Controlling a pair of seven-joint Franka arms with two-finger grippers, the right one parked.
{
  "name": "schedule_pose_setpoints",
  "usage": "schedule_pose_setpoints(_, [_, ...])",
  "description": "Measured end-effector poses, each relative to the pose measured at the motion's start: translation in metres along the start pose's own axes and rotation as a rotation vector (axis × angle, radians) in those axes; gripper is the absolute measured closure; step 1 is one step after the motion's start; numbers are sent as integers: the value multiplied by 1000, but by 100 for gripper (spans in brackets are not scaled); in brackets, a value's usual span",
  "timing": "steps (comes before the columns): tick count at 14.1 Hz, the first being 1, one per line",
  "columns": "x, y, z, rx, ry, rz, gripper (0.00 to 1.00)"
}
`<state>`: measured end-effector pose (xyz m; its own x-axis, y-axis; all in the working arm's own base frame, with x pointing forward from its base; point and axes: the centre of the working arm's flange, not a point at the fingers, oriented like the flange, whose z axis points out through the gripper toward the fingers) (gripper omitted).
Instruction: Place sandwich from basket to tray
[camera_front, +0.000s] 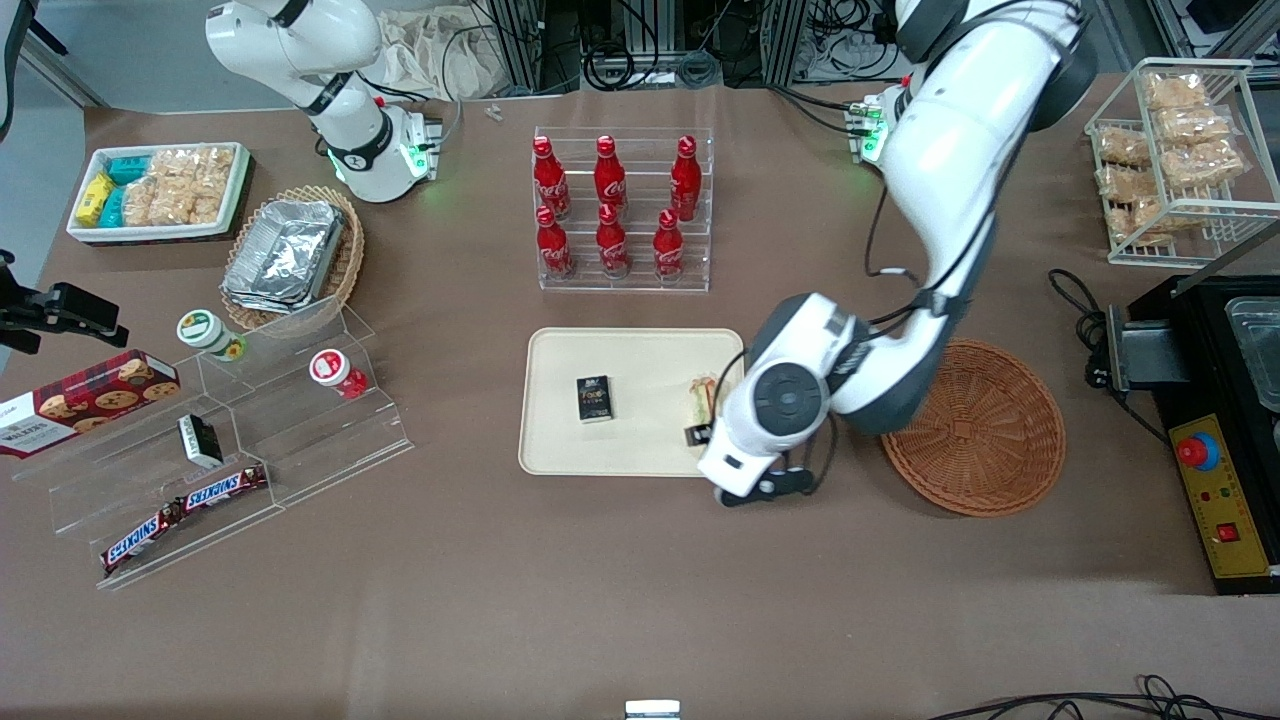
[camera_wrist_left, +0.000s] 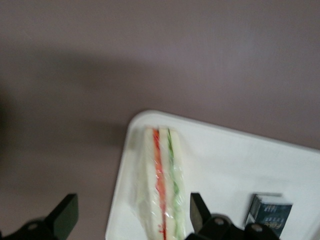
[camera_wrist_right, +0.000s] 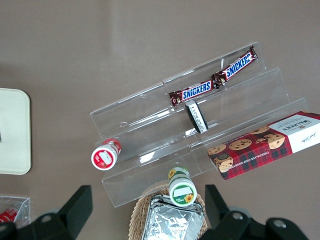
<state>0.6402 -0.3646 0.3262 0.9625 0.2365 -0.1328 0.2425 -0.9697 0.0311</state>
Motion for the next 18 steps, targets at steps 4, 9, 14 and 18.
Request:
schedule_pose_setpoints(4, [24, -86, -95, 36, 24, 16, 0])
schedule_pose_setpoints(9, [-10, -181, -133, 152, 24, 199, 0])
schedule_pose_setpoints(14, [-6, -293, -171, 178, -40, 398, 0])
schedule_pose_setpoints(18, [5, -314, -201, 167, -48, 446, 0])
